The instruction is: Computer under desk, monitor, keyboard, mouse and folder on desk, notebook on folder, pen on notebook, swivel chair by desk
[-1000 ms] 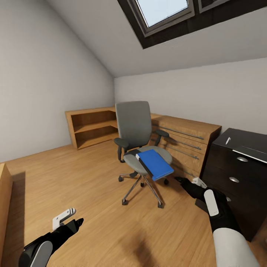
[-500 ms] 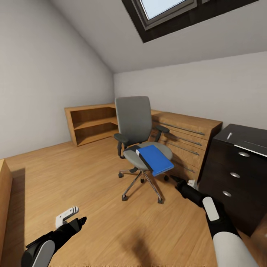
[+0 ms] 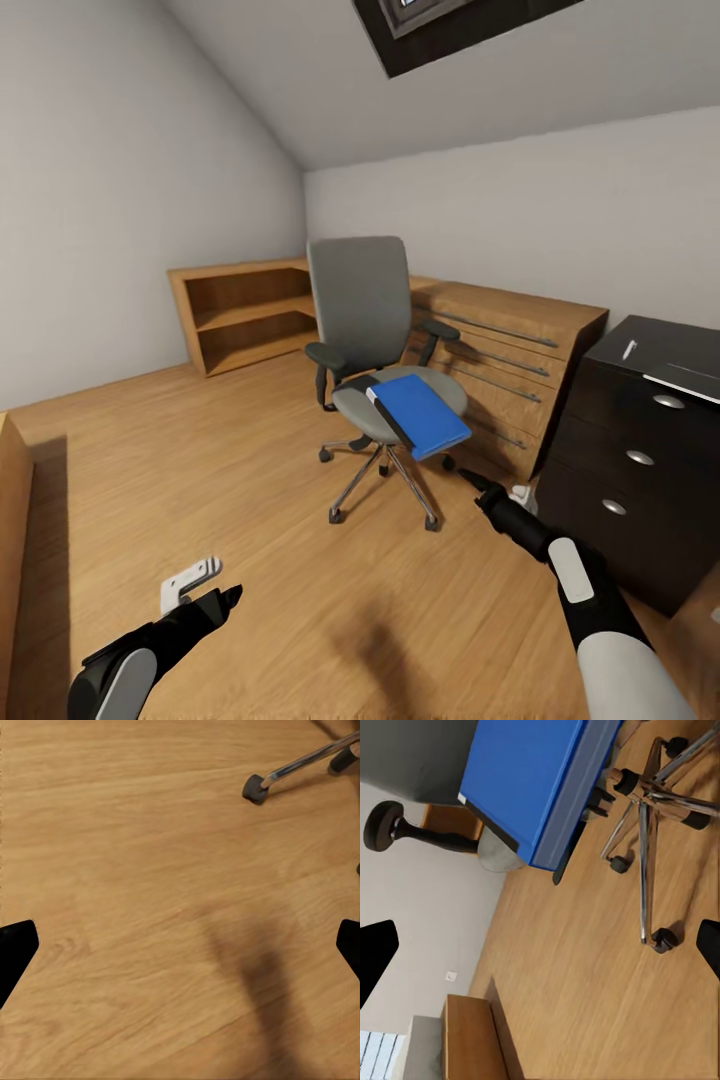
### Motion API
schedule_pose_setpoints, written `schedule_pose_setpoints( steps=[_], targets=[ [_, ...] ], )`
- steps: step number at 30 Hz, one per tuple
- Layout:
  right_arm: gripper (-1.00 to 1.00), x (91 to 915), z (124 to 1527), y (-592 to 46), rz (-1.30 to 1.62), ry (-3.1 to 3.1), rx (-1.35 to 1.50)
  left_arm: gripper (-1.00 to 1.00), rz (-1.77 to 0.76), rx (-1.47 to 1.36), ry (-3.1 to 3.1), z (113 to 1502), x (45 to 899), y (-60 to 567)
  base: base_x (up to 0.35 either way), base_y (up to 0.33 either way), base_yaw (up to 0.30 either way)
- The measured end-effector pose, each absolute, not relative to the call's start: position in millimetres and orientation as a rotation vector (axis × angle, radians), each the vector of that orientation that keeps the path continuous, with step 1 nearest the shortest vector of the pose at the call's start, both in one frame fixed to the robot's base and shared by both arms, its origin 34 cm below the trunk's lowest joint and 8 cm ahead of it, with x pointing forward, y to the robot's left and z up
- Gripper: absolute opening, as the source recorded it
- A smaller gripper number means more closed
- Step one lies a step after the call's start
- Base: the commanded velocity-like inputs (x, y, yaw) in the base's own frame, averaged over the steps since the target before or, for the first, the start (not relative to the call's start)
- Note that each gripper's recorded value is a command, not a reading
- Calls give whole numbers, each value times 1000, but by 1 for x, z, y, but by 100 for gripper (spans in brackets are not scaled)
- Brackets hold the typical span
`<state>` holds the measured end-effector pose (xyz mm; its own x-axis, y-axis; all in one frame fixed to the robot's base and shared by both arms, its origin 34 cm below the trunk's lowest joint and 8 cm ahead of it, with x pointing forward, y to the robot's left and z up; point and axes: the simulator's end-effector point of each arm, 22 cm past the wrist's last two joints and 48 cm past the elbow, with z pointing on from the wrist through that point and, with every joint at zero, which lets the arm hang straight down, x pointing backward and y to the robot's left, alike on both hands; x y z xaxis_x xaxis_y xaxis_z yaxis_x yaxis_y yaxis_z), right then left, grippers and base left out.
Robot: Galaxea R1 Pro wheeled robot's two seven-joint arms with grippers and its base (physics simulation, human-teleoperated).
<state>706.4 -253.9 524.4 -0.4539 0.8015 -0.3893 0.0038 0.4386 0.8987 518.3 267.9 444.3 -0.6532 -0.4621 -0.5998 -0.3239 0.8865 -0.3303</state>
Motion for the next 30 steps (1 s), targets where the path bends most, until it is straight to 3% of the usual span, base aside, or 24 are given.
schedule_pose_setpoints(
  steps=[30],
  targets=[
    [100, 704, 461, -272, 1114, 1775, 709, 100, -350, -528, 2421, 401, 516, 244, 0, 0, 0]
  ],
)
